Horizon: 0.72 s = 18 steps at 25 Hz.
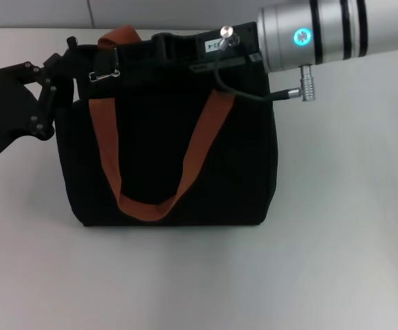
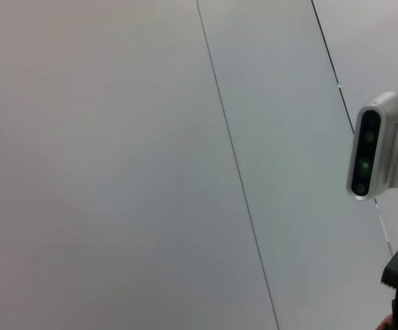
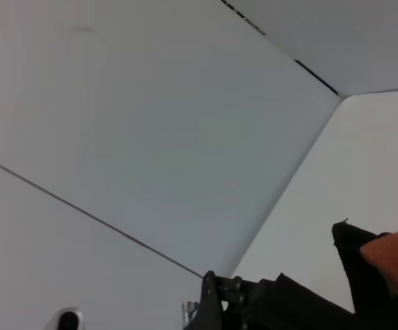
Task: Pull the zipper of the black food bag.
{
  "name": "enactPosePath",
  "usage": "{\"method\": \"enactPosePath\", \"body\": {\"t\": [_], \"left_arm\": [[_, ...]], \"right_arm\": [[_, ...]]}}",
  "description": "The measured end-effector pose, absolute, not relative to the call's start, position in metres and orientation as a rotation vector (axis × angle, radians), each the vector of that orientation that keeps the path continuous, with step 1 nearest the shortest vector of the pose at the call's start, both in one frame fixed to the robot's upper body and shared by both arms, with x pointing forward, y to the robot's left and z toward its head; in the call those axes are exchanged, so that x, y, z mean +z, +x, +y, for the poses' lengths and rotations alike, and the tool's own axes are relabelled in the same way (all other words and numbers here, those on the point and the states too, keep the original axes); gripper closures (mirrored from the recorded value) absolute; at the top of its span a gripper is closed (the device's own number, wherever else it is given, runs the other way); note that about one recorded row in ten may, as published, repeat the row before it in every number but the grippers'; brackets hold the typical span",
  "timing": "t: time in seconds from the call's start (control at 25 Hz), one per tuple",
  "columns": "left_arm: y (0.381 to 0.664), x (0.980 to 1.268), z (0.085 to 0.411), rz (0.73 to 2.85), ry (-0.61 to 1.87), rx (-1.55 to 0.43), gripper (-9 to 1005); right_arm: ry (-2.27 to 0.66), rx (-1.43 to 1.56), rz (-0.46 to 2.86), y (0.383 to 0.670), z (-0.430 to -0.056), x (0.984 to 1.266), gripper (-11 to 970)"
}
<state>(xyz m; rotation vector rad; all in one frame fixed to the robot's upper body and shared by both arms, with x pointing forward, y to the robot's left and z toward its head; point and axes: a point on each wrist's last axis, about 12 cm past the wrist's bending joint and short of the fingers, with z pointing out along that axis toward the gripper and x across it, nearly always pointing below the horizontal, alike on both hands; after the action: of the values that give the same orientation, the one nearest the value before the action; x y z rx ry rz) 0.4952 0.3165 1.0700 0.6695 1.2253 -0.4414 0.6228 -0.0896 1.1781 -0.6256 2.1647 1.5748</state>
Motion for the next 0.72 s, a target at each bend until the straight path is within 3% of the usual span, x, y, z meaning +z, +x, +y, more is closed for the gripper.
{"method": "enactPosePath", "body": {"t": [0.72], "left_arm": [[0.4963,1.0710,0.3117,1.204,0.672,-0.456,980]], "right_arm": [[-0.582,1.595,2.194,0.6247,-0.0798,1.1772,230]]}}
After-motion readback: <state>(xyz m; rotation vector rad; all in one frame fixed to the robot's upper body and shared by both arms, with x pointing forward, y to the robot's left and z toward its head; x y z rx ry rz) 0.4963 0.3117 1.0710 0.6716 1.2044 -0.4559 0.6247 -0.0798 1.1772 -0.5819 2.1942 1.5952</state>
